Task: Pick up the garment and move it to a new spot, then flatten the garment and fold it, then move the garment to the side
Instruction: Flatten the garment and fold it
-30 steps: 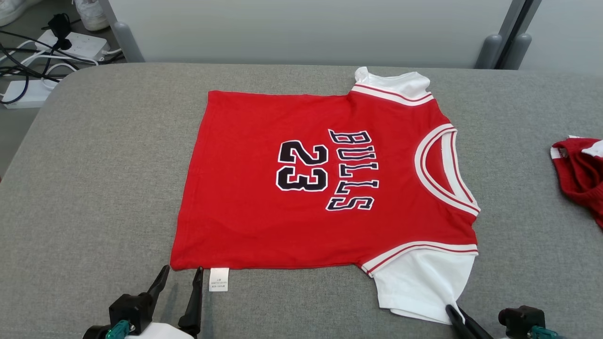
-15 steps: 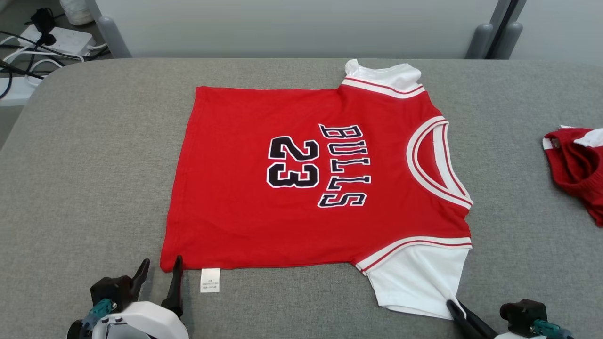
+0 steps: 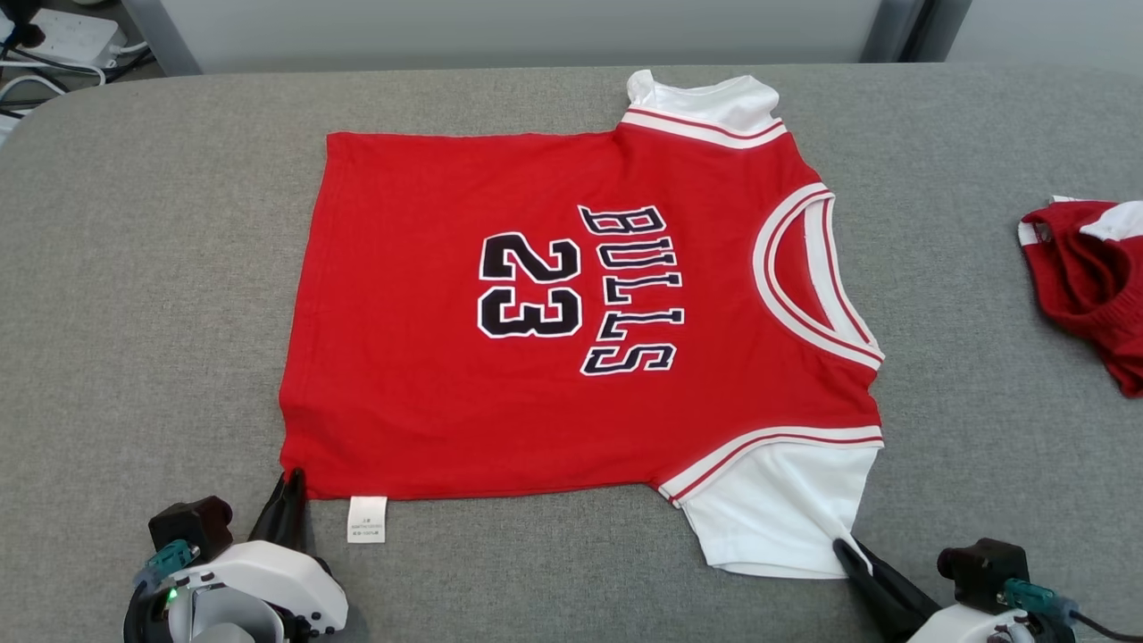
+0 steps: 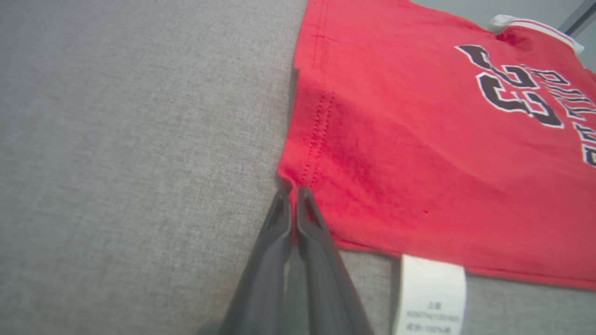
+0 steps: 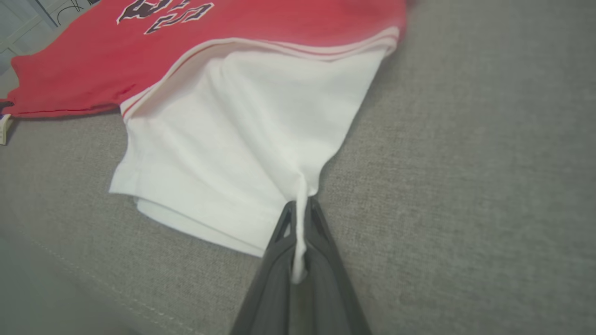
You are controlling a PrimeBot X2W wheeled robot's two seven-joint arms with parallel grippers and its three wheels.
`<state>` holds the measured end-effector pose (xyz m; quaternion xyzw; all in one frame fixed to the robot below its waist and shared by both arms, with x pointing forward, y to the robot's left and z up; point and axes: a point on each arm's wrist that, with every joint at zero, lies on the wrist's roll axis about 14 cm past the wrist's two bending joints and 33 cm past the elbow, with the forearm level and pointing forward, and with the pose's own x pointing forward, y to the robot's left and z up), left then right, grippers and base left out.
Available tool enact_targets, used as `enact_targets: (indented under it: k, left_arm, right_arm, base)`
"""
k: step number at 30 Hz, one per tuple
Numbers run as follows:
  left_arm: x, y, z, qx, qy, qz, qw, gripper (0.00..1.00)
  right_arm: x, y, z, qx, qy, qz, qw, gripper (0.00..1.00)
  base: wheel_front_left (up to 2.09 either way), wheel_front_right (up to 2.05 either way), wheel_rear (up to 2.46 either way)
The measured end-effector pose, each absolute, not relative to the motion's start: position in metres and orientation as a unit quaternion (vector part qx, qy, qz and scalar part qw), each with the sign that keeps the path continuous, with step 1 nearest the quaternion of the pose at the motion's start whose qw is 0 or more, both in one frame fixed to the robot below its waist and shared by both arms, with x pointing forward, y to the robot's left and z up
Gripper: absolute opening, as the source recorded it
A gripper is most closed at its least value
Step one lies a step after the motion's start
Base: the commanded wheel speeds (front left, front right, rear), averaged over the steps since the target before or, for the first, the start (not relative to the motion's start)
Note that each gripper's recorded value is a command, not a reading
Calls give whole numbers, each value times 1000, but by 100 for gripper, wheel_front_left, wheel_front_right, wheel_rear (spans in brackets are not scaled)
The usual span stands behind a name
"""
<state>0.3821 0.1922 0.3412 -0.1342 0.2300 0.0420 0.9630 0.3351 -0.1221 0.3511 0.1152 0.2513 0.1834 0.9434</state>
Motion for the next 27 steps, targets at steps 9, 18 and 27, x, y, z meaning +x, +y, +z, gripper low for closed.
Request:
enact_targets:
  k: [9,18,27]
  left_arm:
    - [383,189,351,-113,220,17,969,0]
    - [357,197,345,-101,241,11,965,0]
    - [346,210,340,-73,281,-1,957,0]
  right_arm:
    - [334,-118,359,87,267,241,929,0]
    - [306,-110,365,73,334,309,888,0]
    - [289,-115,375,57,394,344,850,0]
  base:
    - [0,0,0]
    - [0,0,0]
    - [0,0,0]
